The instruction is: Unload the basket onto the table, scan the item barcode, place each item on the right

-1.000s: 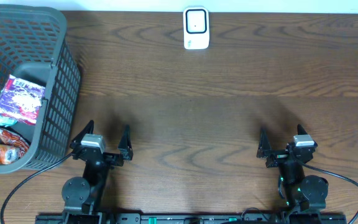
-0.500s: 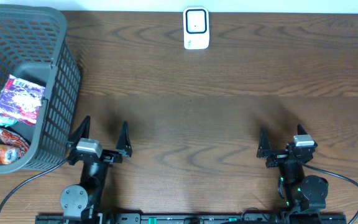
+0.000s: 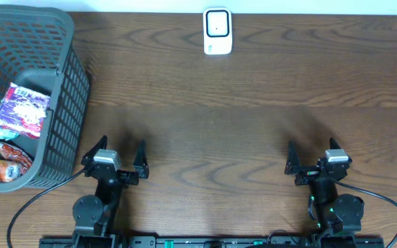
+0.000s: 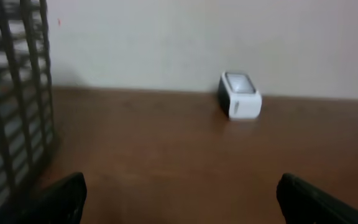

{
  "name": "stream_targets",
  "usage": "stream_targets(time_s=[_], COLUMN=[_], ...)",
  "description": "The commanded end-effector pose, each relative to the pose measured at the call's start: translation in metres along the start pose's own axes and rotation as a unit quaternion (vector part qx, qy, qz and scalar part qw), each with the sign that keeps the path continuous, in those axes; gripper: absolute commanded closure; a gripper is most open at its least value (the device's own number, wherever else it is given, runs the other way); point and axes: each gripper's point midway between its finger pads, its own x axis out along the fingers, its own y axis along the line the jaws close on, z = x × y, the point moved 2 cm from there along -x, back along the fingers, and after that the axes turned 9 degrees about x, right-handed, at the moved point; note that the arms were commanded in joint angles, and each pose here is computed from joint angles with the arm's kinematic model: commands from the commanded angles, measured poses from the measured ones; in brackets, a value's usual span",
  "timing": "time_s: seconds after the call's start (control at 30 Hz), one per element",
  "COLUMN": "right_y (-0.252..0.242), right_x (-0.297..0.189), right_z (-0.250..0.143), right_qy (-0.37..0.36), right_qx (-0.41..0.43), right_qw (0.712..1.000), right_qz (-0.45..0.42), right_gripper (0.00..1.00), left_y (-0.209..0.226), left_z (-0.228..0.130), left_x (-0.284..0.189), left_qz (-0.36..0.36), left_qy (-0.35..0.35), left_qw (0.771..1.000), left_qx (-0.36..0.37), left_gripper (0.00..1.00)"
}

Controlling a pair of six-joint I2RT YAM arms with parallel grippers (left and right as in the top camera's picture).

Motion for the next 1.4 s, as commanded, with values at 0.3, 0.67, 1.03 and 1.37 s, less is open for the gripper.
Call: stream_targets(time_s=[0.3, 0.67, 1.03, 1.37], right_y=[-0.004, -0.004, -0.004, -0.004], right_x=[0.000, 0.000, 0.000, 0.000], right_z=[-0.002, -0.002, -0.002, -0.002], right_qy=[0.001, 0.001, 0.001, 0.001], right_qx=[-0.007, -0.007, -0.007, -0.007], right_qw=[1.000, 1.000, 1.000, 1.000], right_qz=[-0.008, -0.008, -0.008, -0.008], right_gripper=[0.01, 0.01, 0.01, 0.01], left_y=[-0.002, -0.002, -0.025, -0.026], left_z=[-0.025, -0.025, 0.010, 0.125], left_x=[0.000, 0.000, -0.002, -0.027], left_qz=[-0.006, -0.006, -0.085, -0.093], left_qy=[0.052, 0.052, -0.021, -0.193], left_qw=[0.999, 0.999, 0.995, 0.977], left_qx=[-0.014, -0.014, -0.038, -0.012], left_gripper=[0.02, 0.02, 0.02, 0.02])
